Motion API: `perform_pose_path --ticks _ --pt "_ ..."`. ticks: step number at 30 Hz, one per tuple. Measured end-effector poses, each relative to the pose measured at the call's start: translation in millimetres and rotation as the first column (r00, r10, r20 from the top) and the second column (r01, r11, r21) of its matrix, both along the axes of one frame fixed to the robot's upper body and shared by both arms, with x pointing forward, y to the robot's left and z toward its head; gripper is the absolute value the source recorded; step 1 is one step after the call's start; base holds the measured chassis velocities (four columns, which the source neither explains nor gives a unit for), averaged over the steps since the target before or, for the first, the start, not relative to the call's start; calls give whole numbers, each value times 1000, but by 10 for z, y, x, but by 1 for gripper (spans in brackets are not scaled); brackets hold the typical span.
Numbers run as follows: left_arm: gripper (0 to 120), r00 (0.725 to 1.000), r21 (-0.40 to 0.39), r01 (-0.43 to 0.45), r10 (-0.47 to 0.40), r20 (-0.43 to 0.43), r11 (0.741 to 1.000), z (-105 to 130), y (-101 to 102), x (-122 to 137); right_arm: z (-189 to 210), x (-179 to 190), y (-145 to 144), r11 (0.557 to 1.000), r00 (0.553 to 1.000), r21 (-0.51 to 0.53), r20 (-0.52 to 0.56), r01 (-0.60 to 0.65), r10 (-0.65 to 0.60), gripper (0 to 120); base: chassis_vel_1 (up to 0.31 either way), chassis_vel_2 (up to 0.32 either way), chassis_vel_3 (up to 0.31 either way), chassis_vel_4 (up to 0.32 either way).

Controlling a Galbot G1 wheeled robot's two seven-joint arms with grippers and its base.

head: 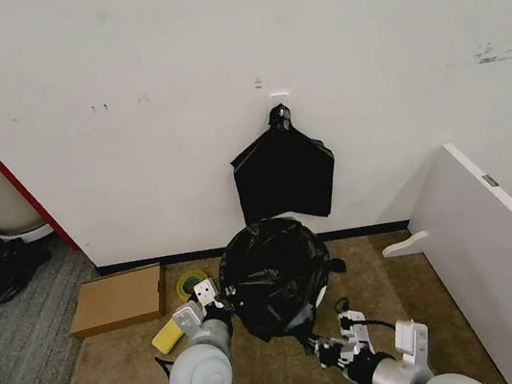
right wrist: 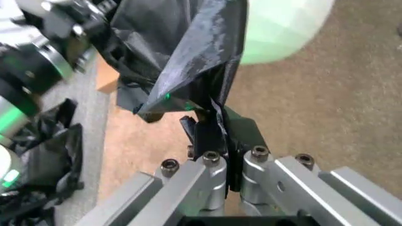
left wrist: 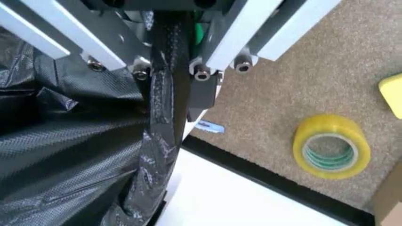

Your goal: Place the garbage bag over the trash bin.

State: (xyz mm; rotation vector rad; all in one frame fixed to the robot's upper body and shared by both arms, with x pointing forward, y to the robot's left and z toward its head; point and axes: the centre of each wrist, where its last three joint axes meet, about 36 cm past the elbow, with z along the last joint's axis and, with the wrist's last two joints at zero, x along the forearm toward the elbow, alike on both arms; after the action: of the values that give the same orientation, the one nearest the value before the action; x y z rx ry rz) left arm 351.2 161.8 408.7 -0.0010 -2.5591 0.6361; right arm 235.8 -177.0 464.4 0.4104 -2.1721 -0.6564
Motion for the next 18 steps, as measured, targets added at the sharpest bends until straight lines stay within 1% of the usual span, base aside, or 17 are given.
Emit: perform_pose_path --ticks 4,8,11,12,18 --pt "1 1000 -11 -3 3 -3 1000 37 27 0 -85 7 30 1000 1000 -18 -12 -9 9 0 0 0 0 0" --pt "1 1000 -23 3 -3 -5 1000 100 48 -20 -353 139 69 997 1000 -80 -10 -8 7 0 0 0 0 0" --pt "1 1000 -32 13 -14 -18 999 142 86 -52 -586 306 78 991 1000 -137 6 8 -7 0 0 0 0 0" --pt "1 1000 -32 13 -14 -18 999 142 86 -52 -586 306 78 991 1000 -137 6 8 -7 0 0 0 0 0" --pt "1 997 -57 34 -38 -66 998 199 124 -111 -836 522 70 974 998 -225 57 27 -14 0 0 0 0 0"
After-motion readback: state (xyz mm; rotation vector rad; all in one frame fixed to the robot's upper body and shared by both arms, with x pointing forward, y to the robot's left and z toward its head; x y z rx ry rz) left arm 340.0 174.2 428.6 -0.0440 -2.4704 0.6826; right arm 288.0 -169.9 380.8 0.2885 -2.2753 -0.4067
